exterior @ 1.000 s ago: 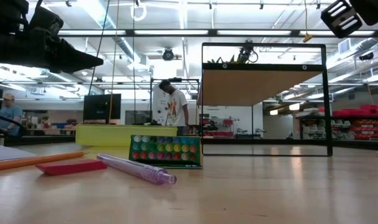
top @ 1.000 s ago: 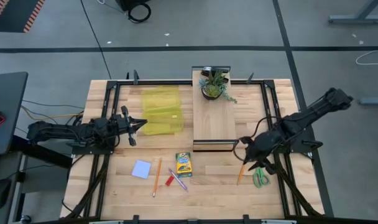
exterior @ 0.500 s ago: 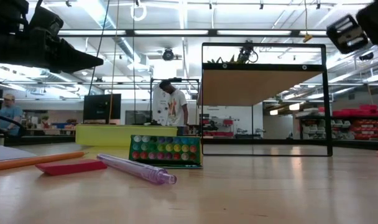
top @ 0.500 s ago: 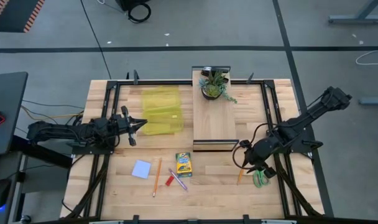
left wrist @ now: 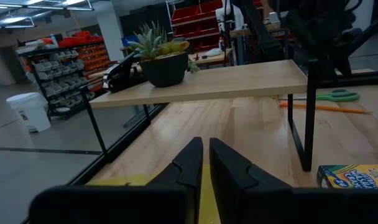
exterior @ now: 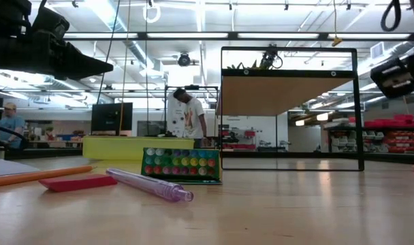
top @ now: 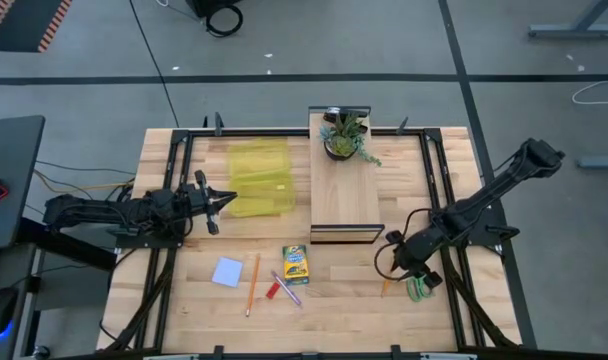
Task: Pack school essentials
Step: Put the orange pencil into the yellow supply box
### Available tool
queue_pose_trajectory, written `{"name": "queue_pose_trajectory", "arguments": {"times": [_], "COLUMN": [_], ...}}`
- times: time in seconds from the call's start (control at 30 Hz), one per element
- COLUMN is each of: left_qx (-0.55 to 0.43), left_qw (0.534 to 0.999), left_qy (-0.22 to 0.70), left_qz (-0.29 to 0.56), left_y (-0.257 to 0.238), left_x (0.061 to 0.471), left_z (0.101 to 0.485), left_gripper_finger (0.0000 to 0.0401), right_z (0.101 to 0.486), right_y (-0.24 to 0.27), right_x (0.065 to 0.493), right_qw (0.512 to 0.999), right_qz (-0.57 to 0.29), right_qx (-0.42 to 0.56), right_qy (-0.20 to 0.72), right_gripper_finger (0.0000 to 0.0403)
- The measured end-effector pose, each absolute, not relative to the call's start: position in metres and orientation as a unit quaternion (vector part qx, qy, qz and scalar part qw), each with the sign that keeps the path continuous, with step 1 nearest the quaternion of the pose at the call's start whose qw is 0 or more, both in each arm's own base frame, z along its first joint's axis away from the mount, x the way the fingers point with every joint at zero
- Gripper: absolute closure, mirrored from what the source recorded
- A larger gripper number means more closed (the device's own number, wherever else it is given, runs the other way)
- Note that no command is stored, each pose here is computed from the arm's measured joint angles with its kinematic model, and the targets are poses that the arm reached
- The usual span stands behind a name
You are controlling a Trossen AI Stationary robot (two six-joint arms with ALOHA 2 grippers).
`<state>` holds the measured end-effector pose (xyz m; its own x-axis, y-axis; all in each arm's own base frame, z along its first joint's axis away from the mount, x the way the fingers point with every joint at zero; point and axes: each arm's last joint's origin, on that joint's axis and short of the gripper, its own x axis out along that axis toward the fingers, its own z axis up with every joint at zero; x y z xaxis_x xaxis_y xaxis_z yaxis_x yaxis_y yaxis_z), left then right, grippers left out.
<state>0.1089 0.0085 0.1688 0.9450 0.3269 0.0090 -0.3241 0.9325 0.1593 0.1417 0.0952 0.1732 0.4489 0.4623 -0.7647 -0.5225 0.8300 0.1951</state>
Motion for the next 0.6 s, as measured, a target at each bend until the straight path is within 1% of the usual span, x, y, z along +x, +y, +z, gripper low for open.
{"name": "queue_pose_trajectory", "arguments": {"times": [0.2,0.4,0.6], "left_qx": [0.080,0.080,0.080], "left_qw": [0.983,0.983,0.983], "left_qy": [0.009,0.009,0.009], "left_qz": [0.165,0.166,0.165], "left_y": [0.009,0.009,0.009], "left_x": [0.109,0.109,0.109], "left_z": [0.169,0.169,0.169], "left_gripper_finger": [0.0373,0.0366,0.0364], "right_z": [0.162,0.157,0.149], "right_y": [0.095,0.095,0.097], "right_x": [0.137,0.139,0.142], "right_qw": [0.848,0.865,0.862], "right_qz": [0.296,0.288,0.292], "right_qx": [-0.052,-0.077,-0.092], "right_qy": [0.436,0.403,0.403], "right_gripper_finger": [0.0252,0.0252,0.0252]}}
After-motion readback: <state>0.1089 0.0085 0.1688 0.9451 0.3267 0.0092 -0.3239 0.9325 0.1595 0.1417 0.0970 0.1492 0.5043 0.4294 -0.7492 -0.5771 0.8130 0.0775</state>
